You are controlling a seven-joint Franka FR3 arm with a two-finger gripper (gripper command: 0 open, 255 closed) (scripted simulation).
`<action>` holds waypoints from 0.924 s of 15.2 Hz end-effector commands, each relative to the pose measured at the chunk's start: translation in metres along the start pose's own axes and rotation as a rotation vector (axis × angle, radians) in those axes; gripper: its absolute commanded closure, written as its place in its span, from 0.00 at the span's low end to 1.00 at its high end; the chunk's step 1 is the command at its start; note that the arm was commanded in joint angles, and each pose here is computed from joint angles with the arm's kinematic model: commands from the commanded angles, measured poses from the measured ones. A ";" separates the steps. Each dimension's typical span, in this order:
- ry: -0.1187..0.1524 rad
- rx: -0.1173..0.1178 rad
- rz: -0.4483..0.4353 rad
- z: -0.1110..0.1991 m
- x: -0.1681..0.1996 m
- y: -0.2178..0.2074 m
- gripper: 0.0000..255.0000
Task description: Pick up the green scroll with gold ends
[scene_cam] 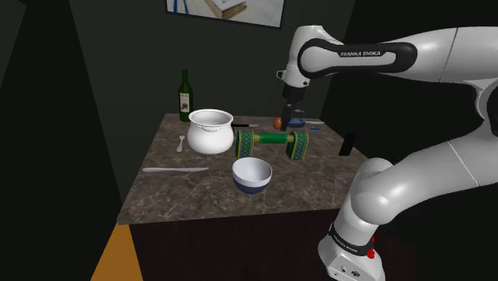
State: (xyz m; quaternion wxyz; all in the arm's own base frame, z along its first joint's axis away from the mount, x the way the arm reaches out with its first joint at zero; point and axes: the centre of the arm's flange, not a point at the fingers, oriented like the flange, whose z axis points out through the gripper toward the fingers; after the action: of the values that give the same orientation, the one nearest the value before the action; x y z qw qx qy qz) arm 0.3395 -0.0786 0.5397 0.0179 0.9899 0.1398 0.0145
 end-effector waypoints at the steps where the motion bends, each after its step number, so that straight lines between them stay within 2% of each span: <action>1: 0.000 0.004 -0.063 0.016 0.007 0.020 0.00; 14: -0.005 0.041 -0.439 0.116 0.070 0.150 0.00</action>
State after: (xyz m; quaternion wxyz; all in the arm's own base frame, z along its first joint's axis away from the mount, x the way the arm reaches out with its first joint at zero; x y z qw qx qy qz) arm 0.4412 -0.1984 0.4401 0.0007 0.9419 0.3357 0.0058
